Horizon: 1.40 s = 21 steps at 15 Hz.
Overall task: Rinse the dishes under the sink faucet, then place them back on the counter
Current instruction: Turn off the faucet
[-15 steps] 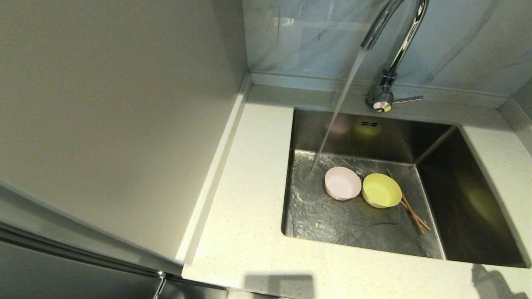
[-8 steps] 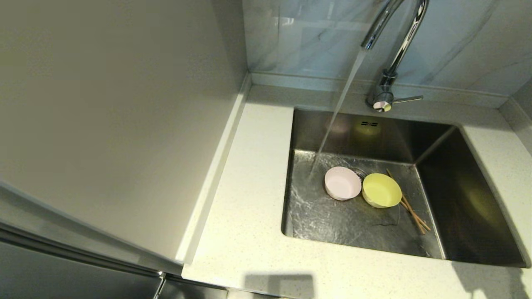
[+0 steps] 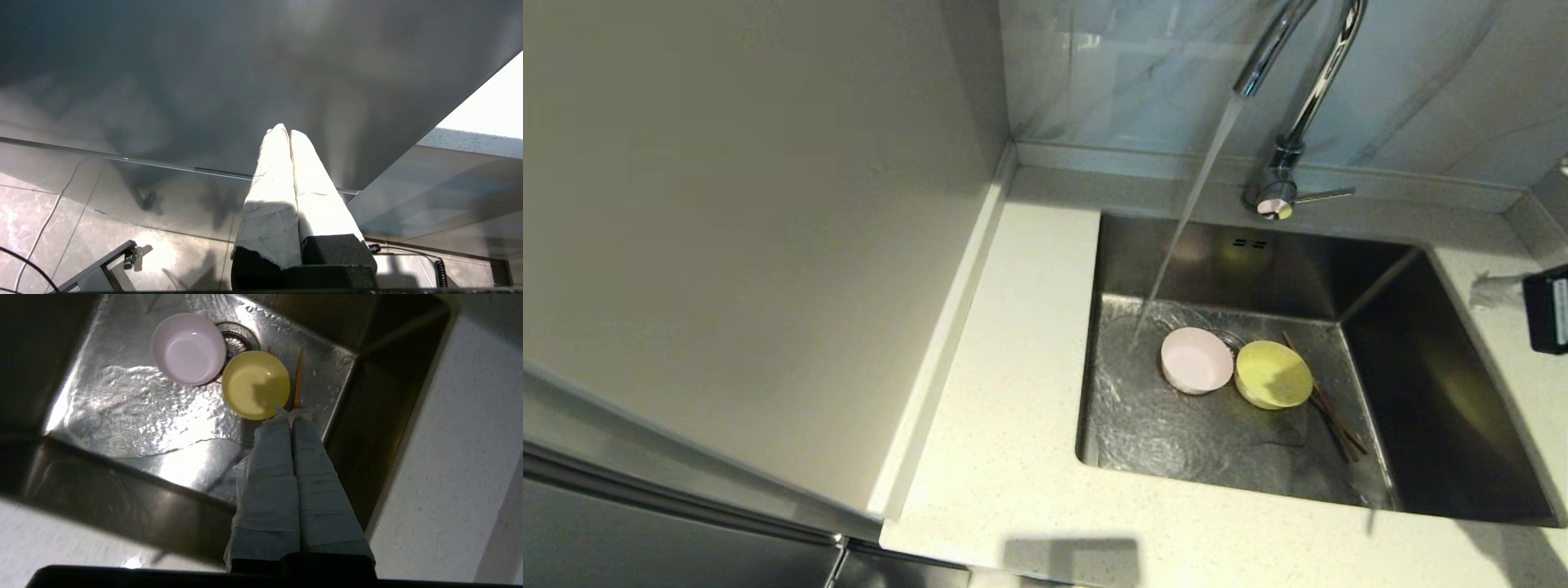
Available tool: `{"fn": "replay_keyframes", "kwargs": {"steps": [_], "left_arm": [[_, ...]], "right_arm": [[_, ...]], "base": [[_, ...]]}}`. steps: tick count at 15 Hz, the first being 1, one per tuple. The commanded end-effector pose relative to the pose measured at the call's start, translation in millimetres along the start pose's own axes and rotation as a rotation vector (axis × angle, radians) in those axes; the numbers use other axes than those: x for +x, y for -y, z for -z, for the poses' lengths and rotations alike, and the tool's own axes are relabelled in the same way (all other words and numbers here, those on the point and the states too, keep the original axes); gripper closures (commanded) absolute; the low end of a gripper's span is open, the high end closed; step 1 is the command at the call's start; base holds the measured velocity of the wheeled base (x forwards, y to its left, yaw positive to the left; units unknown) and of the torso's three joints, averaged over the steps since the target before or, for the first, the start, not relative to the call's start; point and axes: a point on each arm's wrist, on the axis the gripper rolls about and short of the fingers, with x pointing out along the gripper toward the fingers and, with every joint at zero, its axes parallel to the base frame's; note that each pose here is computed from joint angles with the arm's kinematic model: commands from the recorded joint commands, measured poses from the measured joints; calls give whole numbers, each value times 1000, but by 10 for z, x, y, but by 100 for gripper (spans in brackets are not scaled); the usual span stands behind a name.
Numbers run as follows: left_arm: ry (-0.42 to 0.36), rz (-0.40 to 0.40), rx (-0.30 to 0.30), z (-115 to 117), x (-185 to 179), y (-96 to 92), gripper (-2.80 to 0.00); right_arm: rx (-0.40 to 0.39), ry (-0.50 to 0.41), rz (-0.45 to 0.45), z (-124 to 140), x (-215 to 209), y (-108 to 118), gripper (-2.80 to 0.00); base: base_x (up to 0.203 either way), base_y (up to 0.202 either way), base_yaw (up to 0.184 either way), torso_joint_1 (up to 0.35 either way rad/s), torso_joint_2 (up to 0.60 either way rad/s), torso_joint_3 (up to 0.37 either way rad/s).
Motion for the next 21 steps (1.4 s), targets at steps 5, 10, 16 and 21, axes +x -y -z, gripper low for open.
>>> {"fn": "replay_keyframes", "kwargs": {"steps": [5,10,16,21], "left_arm": [[3,0,-1,0,-2,0,0],[3,0,-1,0,-2,0,0],[3,0,-1,0,-2,0,0],[3,0,-1,0,-2,0,0]], "right_arm": [[-83,-160,117,-355,829,-170,0],[-94,-165,184,-554,1240,-206,0],[-85,-141,207,-686,1626,-226,0],[-77,-115,234,-768,1843,-231,0]], "base": [[0,0,0,0,0,0],[0,0,0,0,0,0],[0,0,0,0,0,0],[0,0,0,0,0,0]]}}
